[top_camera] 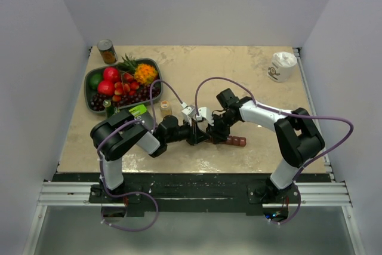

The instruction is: Sort the pills into containers

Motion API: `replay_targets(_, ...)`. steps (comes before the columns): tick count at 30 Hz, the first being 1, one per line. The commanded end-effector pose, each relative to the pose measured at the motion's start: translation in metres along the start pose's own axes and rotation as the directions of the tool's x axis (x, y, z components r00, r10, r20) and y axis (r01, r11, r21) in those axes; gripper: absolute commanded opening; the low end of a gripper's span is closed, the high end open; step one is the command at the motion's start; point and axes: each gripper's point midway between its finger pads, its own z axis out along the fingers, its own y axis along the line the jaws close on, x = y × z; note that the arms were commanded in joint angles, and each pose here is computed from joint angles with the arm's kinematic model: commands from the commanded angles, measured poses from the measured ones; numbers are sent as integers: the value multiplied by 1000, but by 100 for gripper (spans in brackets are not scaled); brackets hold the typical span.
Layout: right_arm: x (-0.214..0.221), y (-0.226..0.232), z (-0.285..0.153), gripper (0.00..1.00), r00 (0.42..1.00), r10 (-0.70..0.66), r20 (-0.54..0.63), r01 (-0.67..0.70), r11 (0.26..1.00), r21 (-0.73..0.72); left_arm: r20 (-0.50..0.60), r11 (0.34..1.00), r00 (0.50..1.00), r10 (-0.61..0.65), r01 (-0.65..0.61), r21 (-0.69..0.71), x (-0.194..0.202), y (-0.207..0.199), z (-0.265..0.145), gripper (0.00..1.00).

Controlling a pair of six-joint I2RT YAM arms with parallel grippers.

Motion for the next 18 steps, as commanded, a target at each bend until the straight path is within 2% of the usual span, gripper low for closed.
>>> replay_targets(1,2,-28,-4,32,1000,-1,-24,4,993,117,-155,998,987,-52,46,-43,53,13,-12,9)
replay_targets(7,0,-18,-4,33,1000,-5,-11,6,998,67,-170,987,980,-103,80,-138,66,33,-16,9)
replay_targets(12,1,-15,-4,35,1000,12,-8,-12,1000,28,-170,982,977,-128,101,-161,69,39,-17,9)
replay_targets(15,1,-18,-6,39,998,59,4,-59,998,2,-168,985,979,-115,90,-149,66,36,-17,9)
replay_targets(18,-2,-26,-12,52,994,104,22,-104,995,-11,-157,989,983,-95,75,-130,59,32,-18,9)
